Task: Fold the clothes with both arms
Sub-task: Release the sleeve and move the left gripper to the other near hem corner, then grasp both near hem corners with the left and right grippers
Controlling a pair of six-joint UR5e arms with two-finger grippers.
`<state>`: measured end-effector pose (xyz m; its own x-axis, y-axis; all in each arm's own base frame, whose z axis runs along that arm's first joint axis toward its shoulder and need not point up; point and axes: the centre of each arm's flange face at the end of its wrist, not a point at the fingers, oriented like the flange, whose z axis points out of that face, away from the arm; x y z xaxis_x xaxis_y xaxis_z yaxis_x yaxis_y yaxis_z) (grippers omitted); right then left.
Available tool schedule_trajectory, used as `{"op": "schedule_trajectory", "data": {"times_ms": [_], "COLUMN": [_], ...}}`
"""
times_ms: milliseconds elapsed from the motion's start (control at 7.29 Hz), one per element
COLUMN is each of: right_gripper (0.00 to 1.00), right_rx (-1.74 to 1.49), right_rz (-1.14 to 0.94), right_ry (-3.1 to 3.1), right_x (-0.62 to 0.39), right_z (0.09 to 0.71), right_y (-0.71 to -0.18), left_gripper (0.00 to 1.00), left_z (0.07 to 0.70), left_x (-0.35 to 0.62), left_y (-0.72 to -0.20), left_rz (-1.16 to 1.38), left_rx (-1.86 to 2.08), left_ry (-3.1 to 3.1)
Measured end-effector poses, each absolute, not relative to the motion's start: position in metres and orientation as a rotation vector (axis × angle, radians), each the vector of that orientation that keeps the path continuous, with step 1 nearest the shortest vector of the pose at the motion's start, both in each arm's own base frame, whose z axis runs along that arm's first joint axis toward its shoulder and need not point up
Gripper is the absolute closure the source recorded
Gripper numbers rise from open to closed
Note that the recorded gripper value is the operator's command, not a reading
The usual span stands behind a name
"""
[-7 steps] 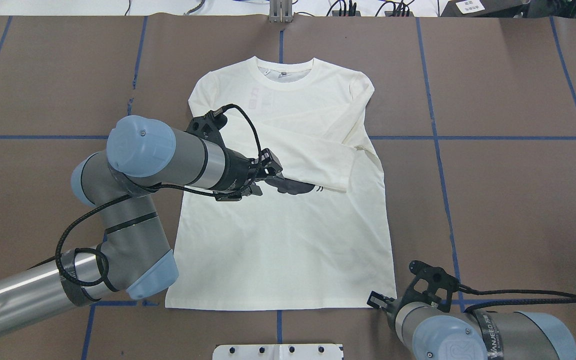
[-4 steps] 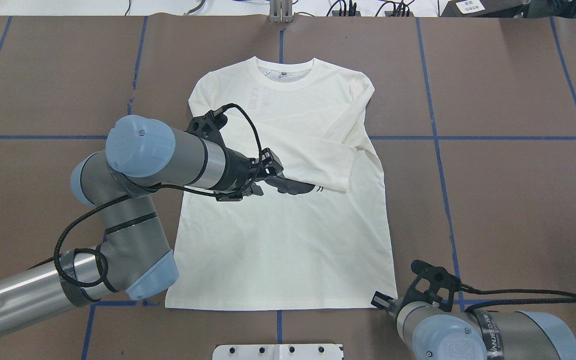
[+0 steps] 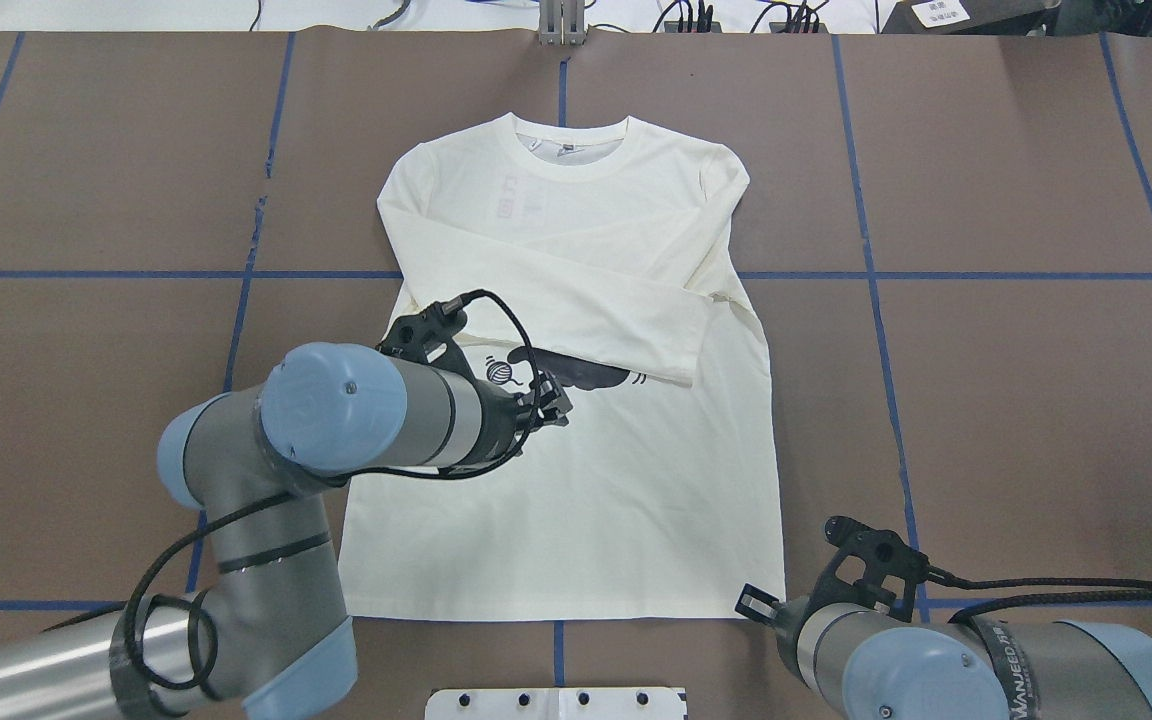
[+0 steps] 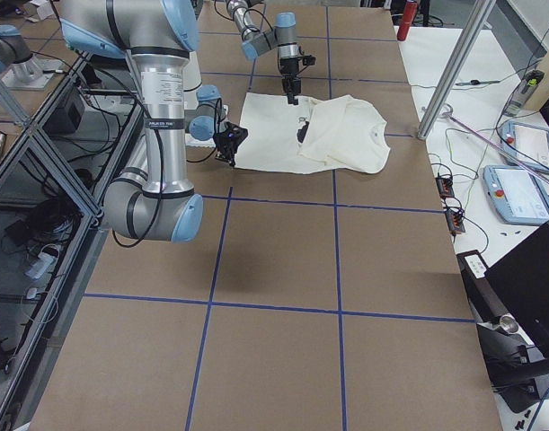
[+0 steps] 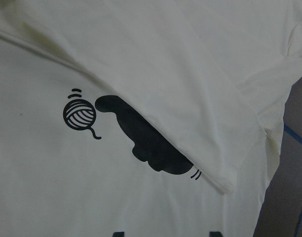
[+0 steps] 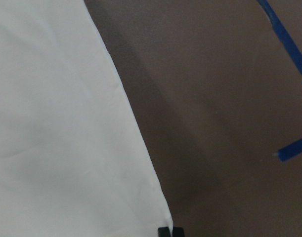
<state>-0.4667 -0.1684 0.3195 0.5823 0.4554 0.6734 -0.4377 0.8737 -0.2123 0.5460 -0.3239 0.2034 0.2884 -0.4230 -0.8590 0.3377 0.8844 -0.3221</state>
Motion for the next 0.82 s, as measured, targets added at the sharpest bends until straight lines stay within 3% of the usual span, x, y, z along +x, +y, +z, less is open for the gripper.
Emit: {"op": "schedule_trajectory", "data": {"times_ms": [274,823], "right_gripper": [1.0,1.0], "right_rx": [-0.037,-0.039], "right_rz": [0.52,0.516], "right_ry": [-0.83,-0.838], "right_x": [-0.462,-0.464], "right_z": [0.304,0.302], "right_y": [-0.168,-0.166], "left_gripper": [0.35,0.39], "left_z": [0.264,0.325], "left_x": [0.517,0.515], "left_y": [-0.244,-0.19], "left_rz": [-0.494,-0.482], "left_rx": [-0.041,-0.019], "left_ry": [1.024,0.798]}}
